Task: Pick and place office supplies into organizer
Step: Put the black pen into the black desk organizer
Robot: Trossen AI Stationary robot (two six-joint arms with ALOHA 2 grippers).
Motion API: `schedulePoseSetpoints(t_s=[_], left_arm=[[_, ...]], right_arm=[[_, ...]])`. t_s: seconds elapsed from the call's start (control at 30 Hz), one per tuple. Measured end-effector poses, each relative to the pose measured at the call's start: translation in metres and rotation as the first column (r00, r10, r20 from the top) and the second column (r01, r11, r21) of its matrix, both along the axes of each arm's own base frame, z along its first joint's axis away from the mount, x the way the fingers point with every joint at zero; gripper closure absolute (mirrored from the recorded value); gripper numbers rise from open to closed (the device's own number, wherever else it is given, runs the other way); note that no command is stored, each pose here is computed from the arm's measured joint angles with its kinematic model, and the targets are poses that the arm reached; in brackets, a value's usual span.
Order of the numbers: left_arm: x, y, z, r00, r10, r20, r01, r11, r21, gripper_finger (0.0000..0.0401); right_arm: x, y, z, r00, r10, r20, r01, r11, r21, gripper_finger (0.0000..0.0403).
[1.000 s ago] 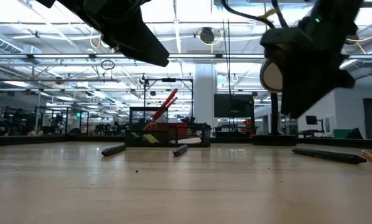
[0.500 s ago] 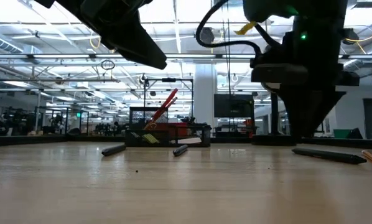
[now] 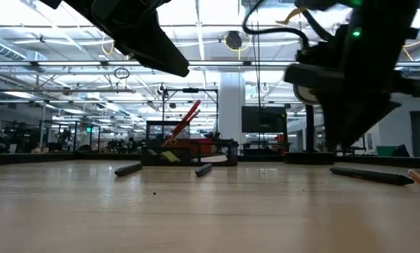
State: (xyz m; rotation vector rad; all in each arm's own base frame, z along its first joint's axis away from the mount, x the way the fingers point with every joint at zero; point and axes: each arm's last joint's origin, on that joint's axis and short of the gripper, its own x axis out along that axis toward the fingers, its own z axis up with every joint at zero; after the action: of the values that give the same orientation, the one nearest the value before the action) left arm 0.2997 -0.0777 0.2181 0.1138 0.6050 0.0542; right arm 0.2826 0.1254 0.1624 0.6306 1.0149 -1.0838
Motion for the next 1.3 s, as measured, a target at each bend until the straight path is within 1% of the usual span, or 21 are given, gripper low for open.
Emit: schedulePoseSetpoints(t_s=[0.07,0.13,0.27,0.47,0.73,0.87,1.1,1.13,1.3], left_arm=[[0.0,0.0,0.0,1.0,0.002,0.003,-0.002,1.0,-0.004,0.0148],[0.0,0.0,0.0,1.0,0.004,0.003,-0.004,1.0,-0.007,0.0148],[0.0,0.0,0.0,1.0,0.004,0.007,-0.004,1.0,-0.009,0.0148],[0.0,0.0,0.001,1.0,0.004,0.009,-0.004,1.0,-0.01,0.0148],[0.001,0.0,0.001,1.0,0.004,0.012,-0.004,1.0,-0.01,0.0148],[0.001,0.0,0.001,1.0,0.004,0.016,-0.004,1.0,-0.012,0.0148],[0.001,0.0,0.001,1.0,0.004,0.015,-0.004,1.0,-0.013,0.0148],[0.001,0.0,0.001,1.0,0.005,0.015,-0.004,1.0,-0.013,0.0148],[0.001,0.0,0.001,1.0,0.006,0.011,-0.006,1.0,-0.012,0.0148]], right_arm=[[-0.005,0.001,-0.001,1.0,-0.017,-0.026,0.017,1.0,0.001,0.0294],[-0.007,0.003,-0.003,0.999,-0.041,-0.012,0.041,0.999,0.002,0.0294],[-0.015,0.002,-0.012,0.998,-0.064,-0.027,0.063,0.998,-0.007,0.0294],[-0.019,0.001,-0.03,0.997,-0.078,0.025,0.077,0.997,0.03,0.0294],[-0.025,-0.002,-0.04,0.995,-0.09,0.049,0.089,0.995,0.038,0.0295],[-0.027,-0.003,-0.043,0.995,-0.091,0.042,0.089,0.995,0.045,0.0315],[-0.027,-0.003,-0.044,0.997,-0.072,0.032,0.071,0.996,0.049,0.0382],[-0.027,-0.003,-0.044,0.998,-0.062,0.031,0.061,0.997,0.044,0.0387],[-0.027,-0.003,-0.044,0.999,-0.035,0.03,0.034,0.999,0.022,0.0385]])
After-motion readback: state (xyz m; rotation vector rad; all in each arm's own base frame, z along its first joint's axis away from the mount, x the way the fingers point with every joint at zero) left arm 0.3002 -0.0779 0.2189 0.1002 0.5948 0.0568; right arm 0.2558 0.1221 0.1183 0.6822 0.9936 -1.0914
